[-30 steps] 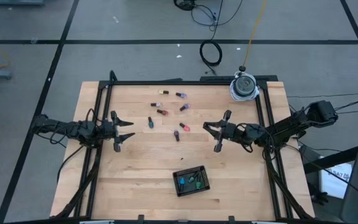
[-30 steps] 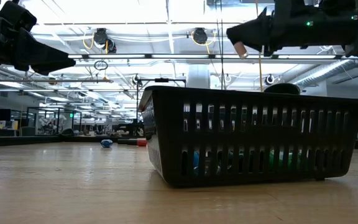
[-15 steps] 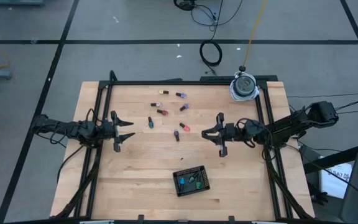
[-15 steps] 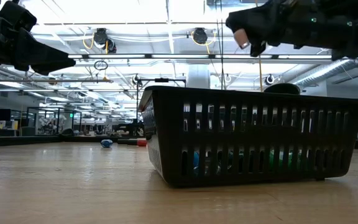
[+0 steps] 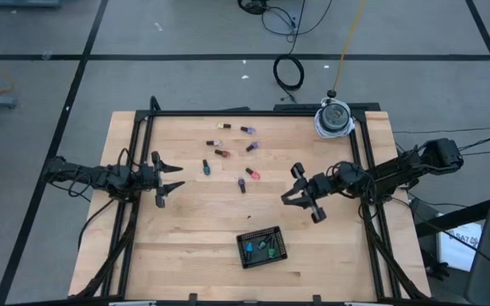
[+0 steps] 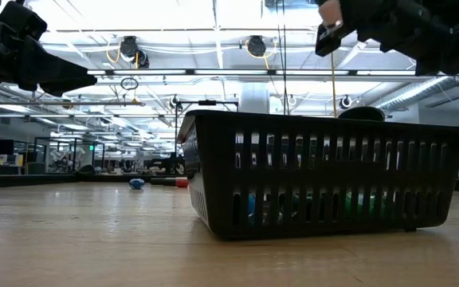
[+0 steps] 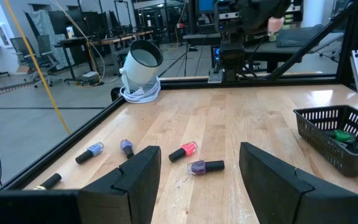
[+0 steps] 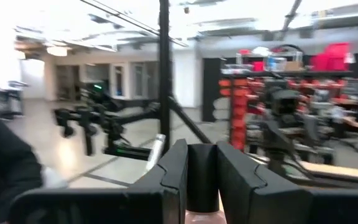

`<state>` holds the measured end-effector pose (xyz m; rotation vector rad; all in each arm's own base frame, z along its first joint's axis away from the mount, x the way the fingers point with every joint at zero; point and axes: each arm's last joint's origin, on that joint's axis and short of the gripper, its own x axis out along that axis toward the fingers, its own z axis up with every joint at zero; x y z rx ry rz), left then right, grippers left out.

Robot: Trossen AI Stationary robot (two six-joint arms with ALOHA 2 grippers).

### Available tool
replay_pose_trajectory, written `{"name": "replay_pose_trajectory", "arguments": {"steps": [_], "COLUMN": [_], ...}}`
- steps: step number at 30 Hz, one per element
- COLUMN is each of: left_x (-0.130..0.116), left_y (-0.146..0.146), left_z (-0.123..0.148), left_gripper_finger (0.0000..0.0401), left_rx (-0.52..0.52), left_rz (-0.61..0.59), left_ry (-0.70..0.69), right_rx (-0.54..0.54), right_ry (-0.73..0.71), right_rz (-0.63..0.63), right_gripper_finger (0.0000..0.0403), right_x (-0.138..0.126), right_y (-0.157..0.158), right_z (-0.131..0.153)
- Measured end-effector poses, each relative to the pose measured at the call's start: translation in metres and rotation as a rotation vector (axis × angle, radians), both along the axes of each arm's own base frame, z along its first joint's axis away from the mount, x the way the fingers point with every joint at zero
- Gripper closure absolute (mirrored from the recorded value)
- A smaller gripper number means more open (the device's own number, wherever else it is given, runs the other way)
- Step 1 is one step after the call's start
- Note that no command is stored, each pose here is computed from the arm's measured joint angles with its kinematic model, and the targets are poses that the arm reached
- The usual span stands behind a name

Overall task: Pick & Place Nail Polish
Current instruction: Put the light brown nail polish bottle into the black bin

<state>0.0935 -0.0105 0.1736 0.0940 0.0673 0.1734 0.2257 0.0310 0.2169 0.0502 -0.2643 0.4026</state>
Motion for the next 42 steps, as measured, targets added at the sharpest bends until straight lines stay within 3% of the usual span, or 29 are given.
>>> {"name": "replay_pose_trajectory", "arguments": {"steps": [9,16,24,36,42], "left_x": [0.000,0.000,0.000,0.000,0.000], "left_y": [0.000,0.000,0.000,0.000,0.000], "left_z": [0.000,0.000,0.000,0.000,0.000], "left_gripper_finger": [0.0187,0.0187,0.0187,0.0187,0.0187], "left_rx": [0.000,0.000,0.000,0.000,0.000], "left_rz": [0.000,-0.001,-0.001,0.000,0.000], "left_ry": [0.000,0.000,0.000,0.000,0.000], "right_rx": [0.022,0.016,0.010,0.017,-0.020], "right_ry": [-0.057,-0.051,-0.029,-0.002,0.229], "right_rz": [0.275,0.327,0.579,0.526,0.452], "right_gripper_finger": [0.0354,0.0354,0.0354,0.0354,0.0354], "right_x": [-0.007,-0.008,-0.015,-0.009,0.018], "right_y": [0.005,0.006,0.010,0.014,0.046], "right_z": [0.009,0.009,0.012,0.011,0.018]}}
